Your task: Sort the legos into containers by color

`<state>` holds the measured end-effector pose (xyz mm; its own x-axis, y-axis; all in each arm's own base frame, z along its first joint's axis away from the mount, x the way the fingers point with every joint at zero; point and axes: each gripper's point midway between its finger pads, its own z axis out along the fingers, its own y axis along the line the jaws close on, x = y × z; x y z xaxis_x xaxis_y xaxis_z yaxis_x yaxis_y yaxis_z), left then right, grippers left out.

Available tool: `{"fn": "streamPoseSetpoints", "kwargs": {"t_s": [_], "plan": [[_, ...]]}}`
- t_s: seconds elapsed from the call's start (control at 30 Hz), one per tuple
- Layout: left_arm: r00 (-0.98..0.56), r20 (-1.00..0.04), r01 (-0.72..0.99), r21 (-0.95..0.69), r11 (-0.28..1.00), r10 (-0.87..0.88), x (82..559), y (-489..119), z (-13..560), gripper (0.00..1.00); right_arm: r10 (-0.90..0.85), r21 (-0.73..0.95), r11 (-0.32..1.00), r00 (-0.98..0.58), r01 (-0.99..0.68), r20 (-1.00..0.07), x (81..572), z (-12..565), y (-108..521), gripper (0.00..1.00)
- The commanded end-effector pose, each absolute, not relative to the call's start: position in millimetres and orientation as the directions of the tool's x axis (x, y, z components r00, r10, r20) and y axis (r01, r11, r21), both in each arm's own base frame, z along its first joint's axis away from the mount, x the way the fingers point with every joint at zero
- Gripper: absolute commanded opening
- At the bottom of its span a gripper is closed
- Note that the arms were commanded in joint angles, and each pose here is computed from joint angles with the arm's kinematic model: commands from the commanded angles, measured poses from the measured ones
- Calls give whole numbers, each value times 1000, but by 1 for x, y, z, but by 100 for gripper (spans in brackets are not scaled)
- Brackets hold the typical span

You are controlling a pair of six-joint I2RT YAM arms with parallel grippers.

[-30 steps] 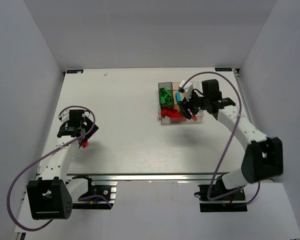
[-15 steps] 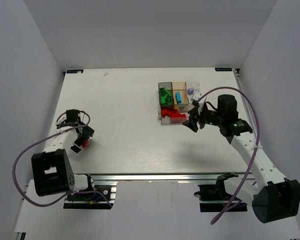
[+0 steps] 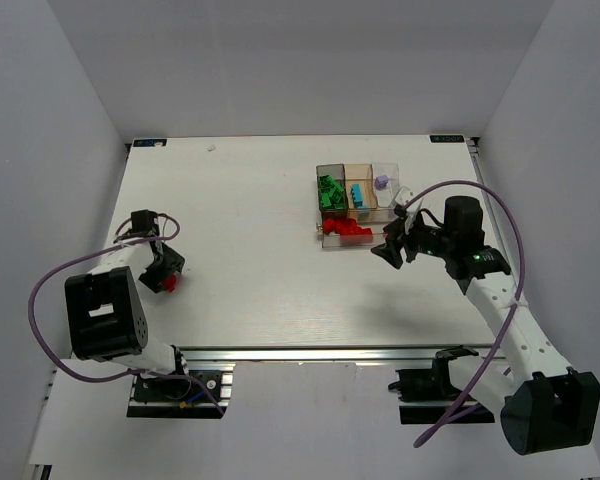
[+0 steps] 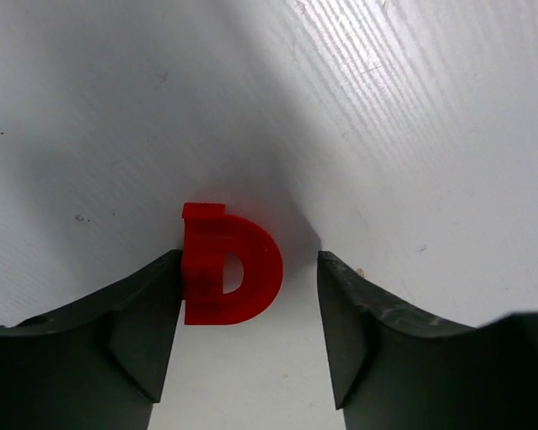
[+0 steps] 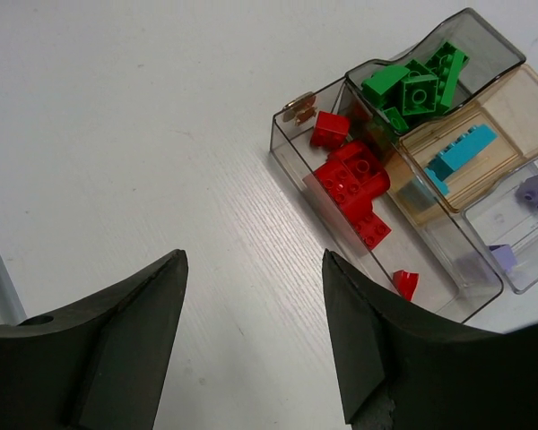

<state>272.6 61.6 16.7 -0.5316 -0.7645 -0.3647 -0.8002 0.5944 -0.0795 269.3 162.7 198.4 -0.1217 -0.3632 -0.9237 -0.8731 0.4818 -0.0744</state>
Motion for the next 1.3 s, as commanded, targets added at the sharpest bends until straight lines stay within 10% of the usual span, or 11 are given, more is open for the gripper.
{"fn": "streamPoseSetpoints", "kwargs": {"t_s": [0.0,0.3,0.47,0.83,1.27], "plan": [[-522,-379,-789,-126,601,-765,285,62,24,69,-343,-102,475,-78,-874,-936,265,211,162,68],[-561,-346,-723,-237,649,-752,289,38,31,23,-343,-95,486,-89,-869,-935,260,214,157,67],[-668,-335,-420,-568,708,-665,321,-35,88,4,-338,-103,526,-97,-844,-936,259,222,151,66],[-832,-546,345,-644,683,-95,332,-269,156,0,-238,18,659,-231,-752,-943,266,229,139,42],[-740,-672,463,-468,753,37,416,-385,145,7,-203,35,755,-283,-655,-937,269,212,122,42]]}}
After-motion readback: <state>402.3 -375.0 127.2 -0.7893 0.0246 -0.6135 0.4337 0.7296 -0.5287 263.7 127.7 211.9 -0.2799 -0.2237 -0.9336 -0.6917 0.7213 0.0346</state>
